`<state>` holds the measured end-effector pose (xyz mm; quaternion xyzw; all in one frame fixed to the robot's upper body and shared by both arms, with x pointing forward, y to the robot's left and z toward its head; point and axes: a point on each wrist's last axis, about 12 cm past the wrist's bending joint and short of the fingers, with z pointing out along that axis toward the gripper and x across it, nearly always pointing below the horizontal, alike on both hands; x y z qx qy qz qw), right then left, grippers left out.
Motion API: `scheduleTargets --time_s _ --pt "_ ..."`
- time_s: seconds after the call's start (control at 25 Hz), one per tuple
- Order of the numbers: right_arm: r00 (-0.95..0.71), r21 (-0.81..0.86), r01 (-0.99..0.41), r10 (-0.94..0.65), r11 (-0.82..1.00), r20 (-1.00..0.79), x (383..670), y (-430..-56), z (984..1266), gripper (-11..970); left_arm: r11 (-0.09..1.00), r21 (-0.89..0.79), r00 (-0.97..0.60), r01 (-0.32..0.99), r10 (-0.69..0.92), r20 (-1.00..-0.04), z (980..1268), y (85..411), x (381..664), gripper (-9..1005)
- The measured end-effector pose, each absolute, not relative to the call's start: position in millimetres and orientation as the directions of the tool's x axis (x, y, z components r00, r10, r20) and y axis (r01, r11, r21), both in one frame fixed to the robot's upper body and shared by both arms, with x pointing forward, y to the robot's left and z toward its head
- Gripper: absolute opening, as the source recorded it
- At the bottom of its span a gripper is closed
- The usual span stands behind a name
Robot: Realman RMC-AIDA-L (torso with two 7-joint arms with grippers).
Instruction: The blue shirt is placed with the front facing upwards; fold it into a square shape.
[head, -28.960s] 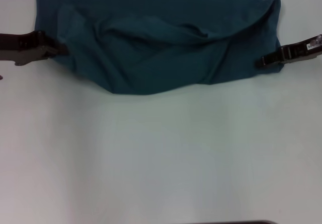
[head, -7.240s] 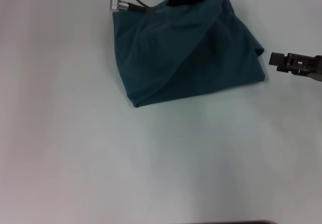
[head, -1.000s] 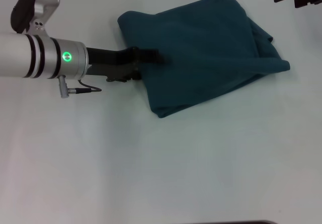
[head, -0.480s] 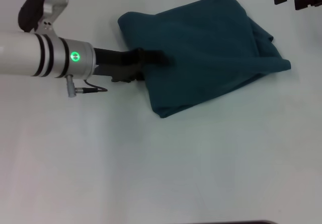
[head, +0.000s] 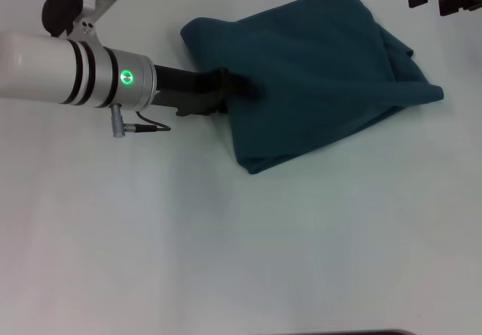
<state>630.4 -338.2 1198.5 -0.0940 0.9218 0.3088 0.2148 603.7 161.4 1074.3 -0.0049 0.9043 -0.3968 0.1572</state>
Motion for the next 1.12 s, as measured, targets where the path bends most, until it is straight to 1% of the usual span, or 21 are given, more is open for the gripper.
scheduleTargets --time_s 0.16,0.4,0.56,0.72,0.88,1.12 --pt "-0.890 0.528 -0.306 -0.041 0.792 -0.455 630 -339 1199 897 0.685 -0.719 -0.951 0.115 -0.134 -0.279 1074 161 604 705" --pt "-0.890 0.528 -0.306 -0.040 0.792 -0.455 630 -339 1198 897 0.682 -0.721 -0.953 0.123 -0.122 -0.279 1075 158 604 473" --pt "-0.890 0.528 -0.304 -0.039 0.793 -0.454 630 -340 1198 897 0.671 -0.731 -0.954 0.126 -0.120 -0.274 1077 158 602 290" --pt "-0.892 0.529 -0.302 -0.039 0.793 -0.451 629 -340 1197 897 0.646 -0.747 -0.962 0.159 -0.070 -0.265 1080 158 597 102" --pt "-0.894 0.531 -0.299 -0.038 0.793 -0.447 629 -340 1196 897 0.615 -0.770 -0.969 0.170 -0.037 -0.244 1082 168 585 101" --pt "-0.894 0.529 -0.296 -0.036 0.795 -0.446 629 -341 1195 897 0.595 -0.795 -0.976 0.122 -0.075 -0.206 1079 204 565 101"
